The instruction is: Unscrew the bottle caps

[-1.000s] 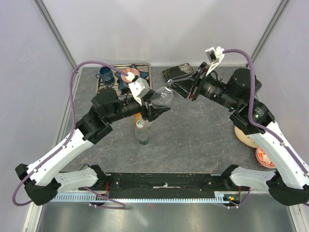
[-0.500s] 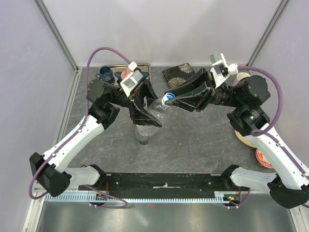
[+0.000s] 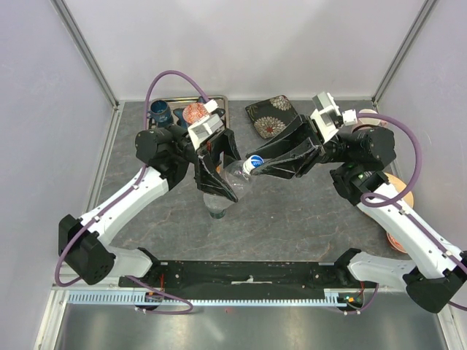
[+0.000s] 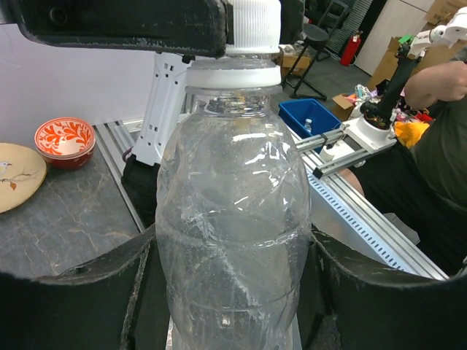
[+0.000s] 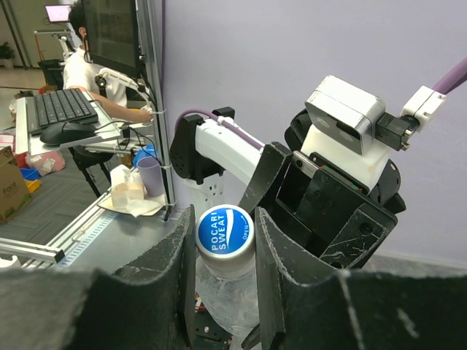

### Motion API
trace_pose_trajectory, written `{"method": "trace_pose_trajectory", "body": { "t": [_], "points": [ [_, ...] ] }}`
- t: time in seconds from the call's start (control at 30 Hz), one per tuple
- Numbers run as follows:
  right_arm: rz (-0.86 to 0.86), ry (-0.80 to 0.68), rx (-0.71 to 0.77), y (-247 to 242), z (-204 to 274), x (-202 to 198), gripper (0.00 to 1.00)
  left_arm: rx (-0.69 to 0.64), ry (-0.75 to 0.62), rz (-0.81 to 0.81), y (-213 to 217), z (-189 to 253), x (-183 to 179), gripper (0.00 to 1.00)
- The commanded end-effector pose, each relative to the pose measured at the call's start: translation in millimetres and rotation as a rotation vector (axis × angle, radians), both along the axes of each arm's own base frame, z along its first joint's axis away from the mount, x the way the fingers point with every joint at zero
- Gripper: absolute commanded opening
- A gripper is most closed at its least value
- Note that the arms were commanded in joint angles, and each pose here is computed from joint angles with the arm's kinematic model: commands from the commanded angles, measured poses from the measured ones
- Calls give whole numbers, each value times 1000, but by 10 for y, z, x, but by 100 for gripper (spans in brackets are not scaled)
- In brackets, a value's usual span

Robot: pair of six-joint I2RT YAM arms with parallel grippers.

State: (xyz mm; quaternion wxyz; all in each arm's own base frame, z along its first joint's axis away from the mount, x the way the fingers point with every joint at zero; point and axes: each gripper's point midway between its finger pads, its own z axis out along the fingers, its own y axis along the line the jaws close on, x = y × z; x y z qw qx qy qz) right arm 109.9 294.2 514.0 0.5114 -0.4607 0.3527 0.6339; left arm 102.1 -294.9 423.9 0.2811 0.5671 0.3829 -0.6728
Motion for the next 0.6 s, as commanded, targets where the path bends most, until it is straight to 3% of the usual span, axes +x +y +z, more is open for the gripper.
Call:
{"method": "trace_pose_trajectory", "body": {
  "t": [0.0,0.07,0.37,0.57],
  "points": [
    [197,64,-132,-76,-228,-380,0,-61,47,54,-60,170,93,42],
    [167,45,-129,-66,-206,-345,0,-58,61,67,-80,165,127,42],
    [-6,147,-161,5,-185,-77,41,-50,67,159,-148,166,253,45],
    [-54,173,-148,32,-154,23,46,-51,51,204,-152,137,285,47]
  ]
}}
